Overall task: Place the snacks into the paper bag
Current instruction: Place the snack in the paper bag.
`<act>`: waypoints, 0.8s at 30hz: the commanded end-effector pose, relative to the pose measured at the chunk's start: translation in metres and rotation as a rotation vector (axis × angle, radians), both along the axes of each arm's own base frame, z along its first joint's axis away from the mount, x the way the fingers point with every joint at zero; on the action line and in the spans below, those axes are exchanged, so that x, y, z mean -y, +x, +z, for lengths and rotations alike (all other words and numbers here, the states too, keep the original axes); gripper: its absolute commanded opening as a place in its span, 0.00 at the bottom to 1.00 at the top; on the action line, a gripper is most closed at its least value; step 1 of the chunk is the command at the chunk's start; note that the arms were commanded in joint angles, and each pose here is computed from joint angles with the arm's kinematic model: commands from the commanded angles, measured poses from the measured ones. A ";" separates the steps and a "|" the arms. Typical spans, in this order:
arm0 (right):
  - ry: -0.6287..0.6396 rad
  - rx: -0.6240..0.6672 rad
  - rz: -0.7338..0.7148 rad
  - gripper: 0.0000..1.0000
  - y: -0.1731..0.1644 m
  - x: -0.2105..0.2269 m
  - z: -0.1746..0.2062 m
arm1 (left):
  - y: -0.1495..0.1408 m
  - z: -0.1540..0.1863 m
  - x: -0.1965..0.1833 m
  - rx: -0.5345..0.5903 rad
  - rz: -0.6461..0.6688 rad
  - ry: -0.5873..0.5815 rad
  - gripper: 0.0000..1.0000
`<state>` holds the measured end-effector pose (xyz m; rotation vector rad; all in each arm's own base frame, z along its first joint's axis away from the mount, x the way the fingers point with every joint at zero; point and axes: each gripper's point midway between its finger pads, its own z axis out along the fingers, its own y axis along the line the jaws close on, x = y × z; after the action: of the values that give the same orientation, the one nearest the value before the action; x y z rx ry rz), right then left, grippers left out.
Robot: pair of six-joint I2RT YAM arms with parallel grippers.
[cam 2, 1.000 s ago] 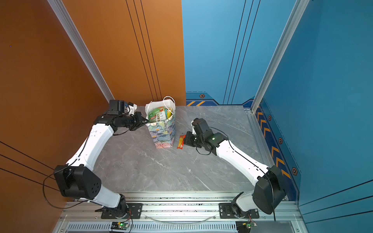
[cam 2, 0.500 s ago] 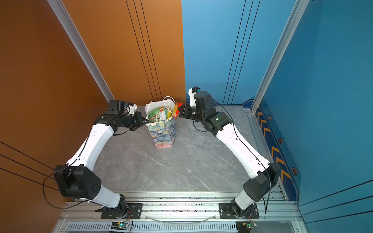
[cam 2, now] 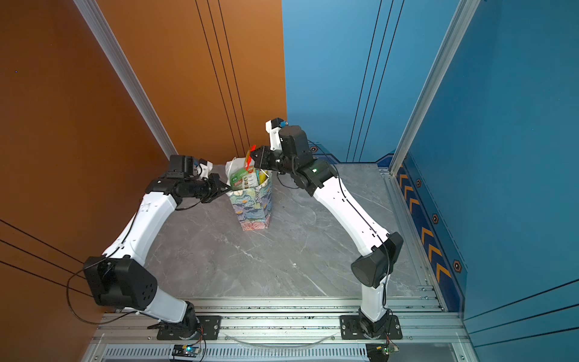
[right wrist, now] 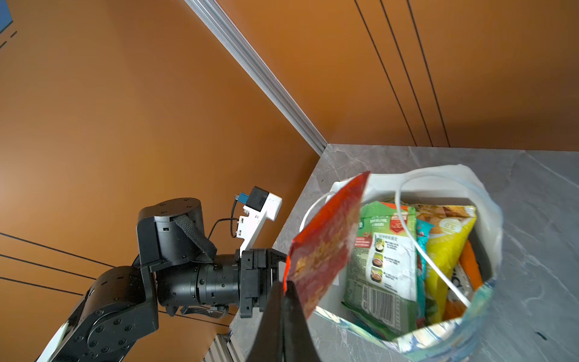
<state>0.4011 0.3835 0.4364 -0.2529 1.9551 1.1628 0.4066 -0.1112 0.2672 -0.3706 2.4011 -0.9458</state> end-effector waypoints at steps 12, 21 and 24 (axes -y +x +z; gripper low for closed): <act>-0.046 -0.117 0.066 0.00 0.031 -0.042 -0.067 | -0.001 0.022 0.012 0.051 -0.045 -0.046 0.00; -0.059 -0.183 0.118 0.00 0.035 -0.059 -0.095 | -0.001 0.022 0.011 0.051 -0.045 -0.047 0.00; -0.084 -0.213 0.104 0.00 0.037 -0.053 -0.107 | 0.000 0.022 0.011 0.051 -0.044 -0.047 0.00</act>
<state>0.4421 0.4418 0.3193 -0.2856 2.2039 1.1975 0.4061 -0.1135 0.2674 -0.3642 2.4026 -0.9488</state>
